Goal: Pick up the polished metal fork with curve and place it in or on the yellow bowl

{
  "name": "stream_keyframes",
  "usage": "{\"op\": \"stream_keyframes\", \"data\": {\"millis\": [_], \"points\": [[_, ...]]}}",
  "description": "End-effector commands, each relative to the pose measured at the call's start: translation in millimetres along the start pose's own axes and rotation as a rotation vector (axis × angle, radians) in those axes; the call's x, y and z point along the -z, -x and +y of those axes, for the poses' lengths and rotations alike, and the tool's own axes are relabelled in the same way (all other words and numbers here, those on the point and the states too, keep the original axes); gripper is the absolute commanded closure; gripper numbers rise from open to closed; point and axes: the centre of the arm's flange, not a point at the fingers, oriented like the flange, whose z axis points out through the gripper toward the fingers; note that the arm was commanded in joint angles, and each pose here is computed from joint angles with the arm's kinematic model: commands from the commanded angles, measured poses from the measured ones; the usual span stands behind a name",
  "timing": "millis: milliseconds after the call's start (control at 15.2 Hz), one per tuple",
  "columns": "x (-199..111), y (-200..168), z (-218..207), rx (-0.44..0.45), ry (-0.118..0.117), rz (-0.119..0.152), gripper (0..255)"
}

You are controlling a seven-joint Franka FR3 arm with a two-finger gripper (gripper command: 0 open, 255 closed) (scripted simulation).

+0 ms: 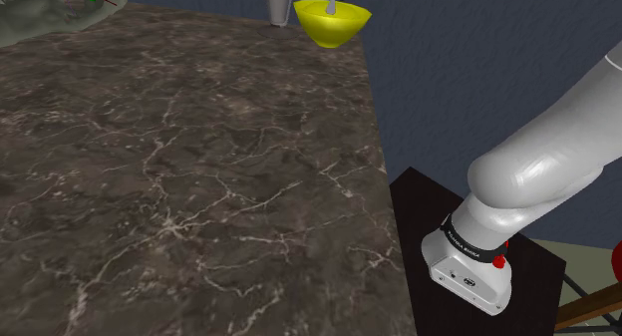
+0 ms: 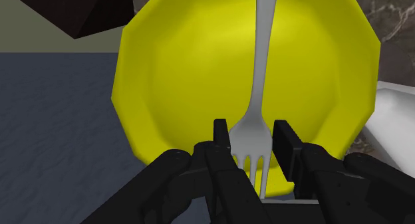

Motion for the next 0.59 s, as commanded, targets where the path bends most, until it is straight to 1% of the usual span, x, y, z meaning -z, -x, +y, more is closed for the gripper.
{"op": "stream_keyframes", "data": {"millis": [0, 132, 198, 528], "points": [[-0.1, 0.0, 0.0, 0.000, 0.000, 0.000, 255], [-0.1, 0.0, 0.0, 0.000, 0.000, 0.000, 255], [-0.1, 0.0, 0.0, 0.000, 0.000, 0.000, 0], [-0.1, 0.0, 0.0, 0.000, 0.000, 0.000, 0]]}}
